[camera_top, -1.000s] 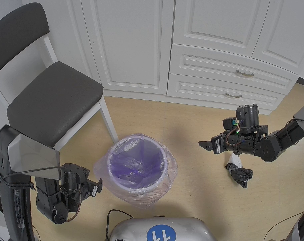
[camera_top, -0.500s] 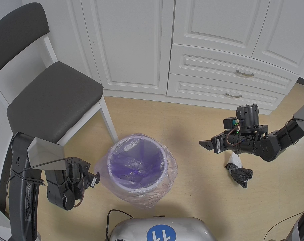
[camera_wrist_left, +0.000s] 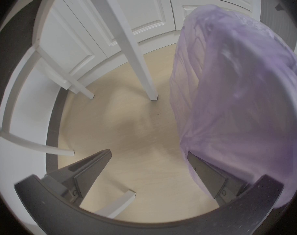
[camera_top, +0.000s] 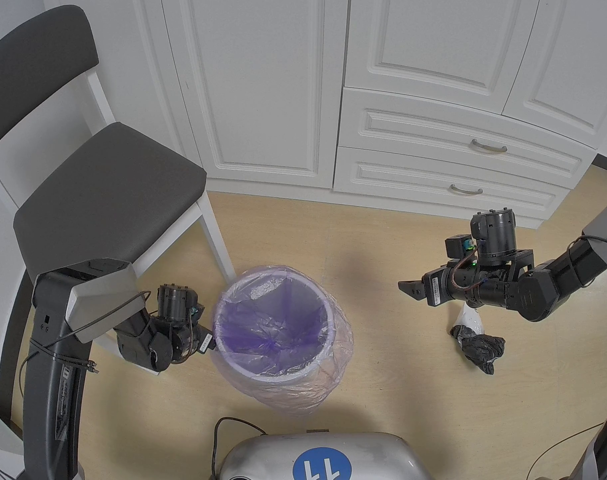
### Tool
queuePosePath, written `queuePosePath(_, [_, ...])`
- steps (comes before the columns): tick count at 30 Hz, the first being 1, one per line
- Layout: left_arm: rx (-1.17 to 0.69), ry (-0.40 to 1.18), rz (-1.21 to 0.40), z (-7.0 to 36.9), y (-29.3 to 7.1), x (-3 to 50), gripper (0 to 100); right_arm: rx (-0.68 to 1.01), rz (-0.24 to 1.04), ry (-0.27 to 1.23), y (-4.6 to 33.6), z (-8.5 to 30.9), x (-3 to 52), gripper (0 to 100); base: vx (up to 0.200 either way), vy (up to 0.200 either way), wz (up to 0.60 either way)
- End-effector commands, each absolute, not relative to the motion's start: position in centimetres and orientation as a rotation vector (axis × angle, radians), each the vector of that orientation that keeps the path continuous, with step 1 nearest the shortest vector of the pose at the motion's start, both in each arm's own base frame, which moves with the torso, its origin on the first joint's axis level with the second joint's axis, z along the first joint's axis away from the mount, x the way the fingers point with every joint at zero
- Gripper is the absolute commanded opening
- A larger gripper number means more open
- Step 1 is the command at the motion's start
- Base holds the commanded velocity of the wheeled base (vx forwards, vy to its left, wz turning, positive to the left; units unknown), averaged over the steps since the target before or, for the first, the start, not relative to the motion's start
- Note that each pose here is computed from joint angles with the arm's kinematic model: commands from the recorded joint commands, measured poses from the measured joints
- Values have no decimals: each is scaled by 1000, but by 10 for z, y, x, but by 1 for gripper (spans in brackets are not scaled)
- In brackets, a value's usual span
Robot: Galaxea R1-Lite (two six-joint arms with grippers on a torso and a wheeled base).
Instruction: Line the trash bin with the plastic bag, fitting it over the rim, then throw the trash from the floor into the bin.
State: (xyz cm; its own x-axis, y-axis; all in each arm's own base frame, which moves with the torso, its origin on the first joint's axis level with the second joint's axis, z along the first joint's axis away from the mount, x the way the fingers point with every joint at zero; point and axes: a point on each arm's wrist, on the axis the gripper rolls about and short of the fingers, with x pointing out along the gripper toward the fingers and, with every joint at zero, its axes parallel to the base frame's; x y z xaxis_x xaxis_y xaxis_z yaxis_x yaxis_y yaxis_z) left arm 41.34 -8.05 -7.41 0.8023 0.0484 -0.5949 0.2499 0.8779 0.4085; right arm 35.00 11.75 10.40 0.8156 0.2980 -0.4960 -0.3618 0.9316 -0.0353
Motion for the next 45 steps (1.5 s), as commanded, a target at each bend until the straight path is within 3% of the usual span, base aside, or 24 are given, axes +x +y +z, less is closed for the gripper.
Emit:
queuePosePath(1, [478, 612, -155, -64, -88, 442, 100, -127, 357, 511, 115, 102, 352, 100, 0, 0, 0])
queuePosePath(15, [499, 630, -193, -62, -94, 477, 100, -148, 386, 528, 115, 95, 351, 100, 0, 0, 0])
queuePosePath(21, [496, 649, -237, -81, -98, 478, 100, -144, 390, 533, 113, 93, 354, 100, 0, 0, 0])
queuePosePath(34, [561, 690, -299, -80, -98, 478, 100, -157, 380, 539, 106, 89, 358, 100, 0, 0, 0])
queuePosePath(45, [626, 672, -176, -19, -95, 414, 100, -149, 384, 525, 103, 95, 357, 100, 0, 0, 0])
